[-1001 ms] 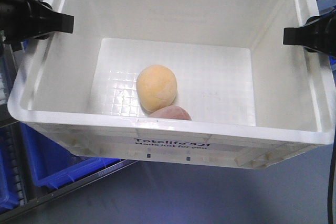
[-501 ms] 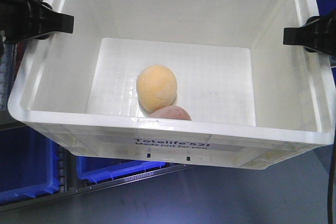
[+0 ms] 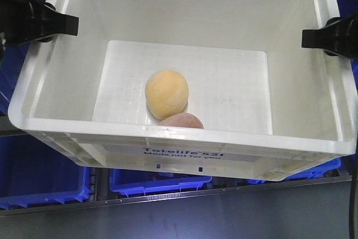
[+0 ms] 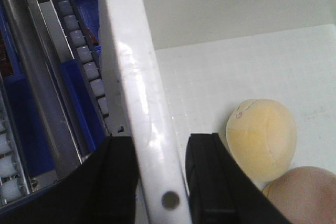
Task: Place moving items into box and shelve
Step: 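Keep gripping the tote rims while the base drives alongside the blue-bin shelves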
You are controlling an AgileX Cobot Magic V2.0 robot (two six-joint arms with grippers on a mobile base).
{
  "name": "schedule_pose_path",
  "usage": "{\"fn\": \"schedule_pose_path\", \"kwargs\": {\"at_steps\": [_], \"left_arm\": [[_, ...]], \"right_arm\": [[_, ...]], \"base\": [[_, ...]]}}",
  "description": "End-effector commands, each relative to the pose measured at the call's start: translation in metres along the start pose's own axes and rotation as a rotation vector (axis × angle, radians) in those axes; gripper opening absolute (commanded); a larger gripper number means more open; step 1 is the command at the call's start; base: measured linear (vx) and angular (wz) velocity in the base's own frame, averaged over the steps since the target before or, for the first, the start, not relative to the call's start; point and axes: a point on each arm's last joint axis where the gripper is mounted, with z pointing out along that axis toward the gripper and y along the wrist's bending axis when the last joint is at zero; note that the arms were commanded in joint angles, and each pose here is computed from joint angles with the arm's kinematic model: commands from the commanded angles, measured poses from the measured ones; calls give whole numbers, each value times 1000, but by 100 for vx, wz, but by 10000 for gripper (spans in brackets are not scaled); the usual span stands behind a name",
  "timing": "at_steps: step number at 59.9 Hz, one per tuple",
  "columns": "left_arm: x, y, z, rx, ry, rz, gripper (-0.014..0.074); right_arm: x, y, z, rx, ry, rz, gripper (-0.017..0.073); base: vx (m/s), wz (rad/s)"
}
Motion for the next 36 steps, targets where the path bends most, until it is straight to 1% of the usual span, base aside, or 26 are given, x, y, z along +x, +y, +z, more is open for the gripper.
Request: {"fn": "schedule_pose_path", "kwargs": {"at_steps": [1, 21, 36], "left_arm": [[-23, -16, -28, 120, -231, -34, -6], [-23, -16, -28, 120, -231, -34, -6], [-23, -16, -28, 120, -231, -34, -6]], "right_arm": [[-27, 7, -20, -45, -223, 30, -6], [-27, 7, -20, -45, -223, 30, -6], [-27, 7, -20, -45, -223, 30, -6]], "base": [[6, 18], [6, 15], [8, 7]]}}
